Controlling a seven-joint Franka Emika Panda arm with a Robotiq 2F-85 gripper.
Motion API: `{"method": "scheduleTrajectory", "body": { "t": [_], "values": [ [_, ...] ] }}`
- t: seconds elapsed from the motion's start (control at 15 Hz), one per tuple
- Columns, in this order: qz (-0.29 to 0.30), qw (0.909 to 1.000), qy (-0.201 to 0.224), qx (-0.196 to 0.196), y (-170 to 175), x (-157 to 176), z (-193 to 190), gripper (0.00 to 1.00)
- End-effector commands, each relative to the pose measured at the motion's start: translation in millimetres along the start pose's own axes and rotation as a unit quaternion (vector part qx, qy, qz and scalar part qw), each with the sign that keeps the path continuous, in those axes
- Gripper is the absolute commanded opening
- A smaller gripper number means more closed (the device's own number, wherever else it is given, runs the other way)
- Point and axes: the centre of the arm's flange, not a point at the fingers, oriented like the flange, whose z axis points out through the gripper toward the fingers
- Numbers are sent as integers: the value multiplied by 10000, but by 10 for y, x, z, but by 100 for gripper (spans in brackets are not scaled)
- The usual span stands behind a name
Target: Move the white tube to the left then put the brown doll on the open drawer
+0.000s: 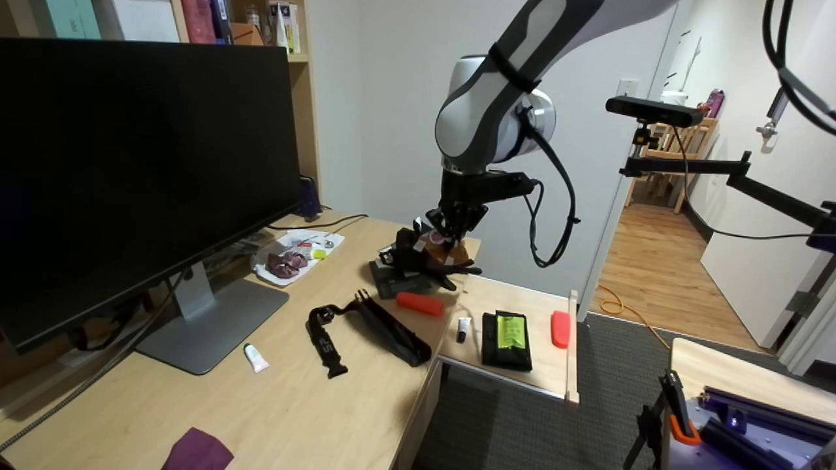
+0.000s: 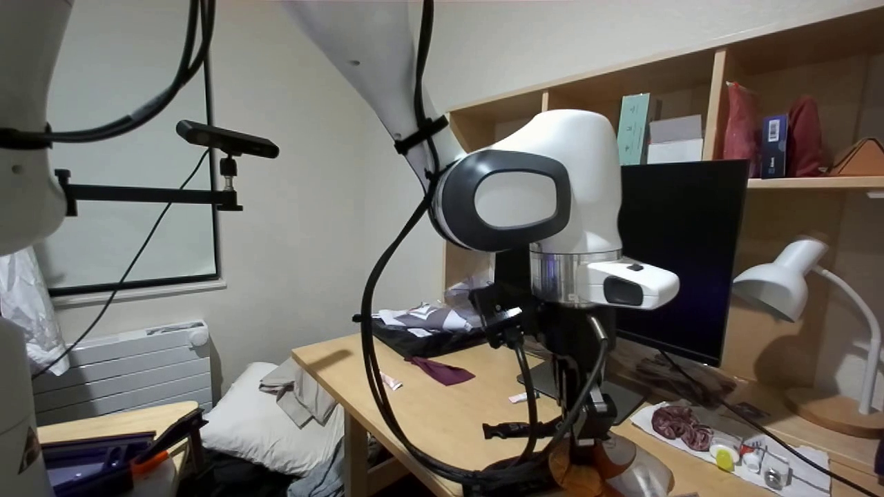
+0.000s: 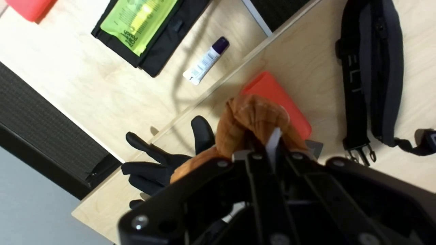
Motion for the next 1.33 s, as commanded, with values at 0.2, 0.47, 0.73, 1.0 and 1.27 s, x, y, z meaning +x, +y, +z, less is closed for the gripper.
{"method": "scheduleTrajectory", "body": {
  "t": [0.2,0.47,0.73,1.0,1.27],
  "values": [
    [1262,9916,-167,228,586,150,219,8],
    [1577,9873,-167,-38,1027,203,583,8],
    [1642,9861,41,-266,1335,275,929,8],
    [1389,9901,-39,-199,1334,253,1354,8],
    [1262,9918,-121,-139,1213,269,1666,8]
  ]
}}
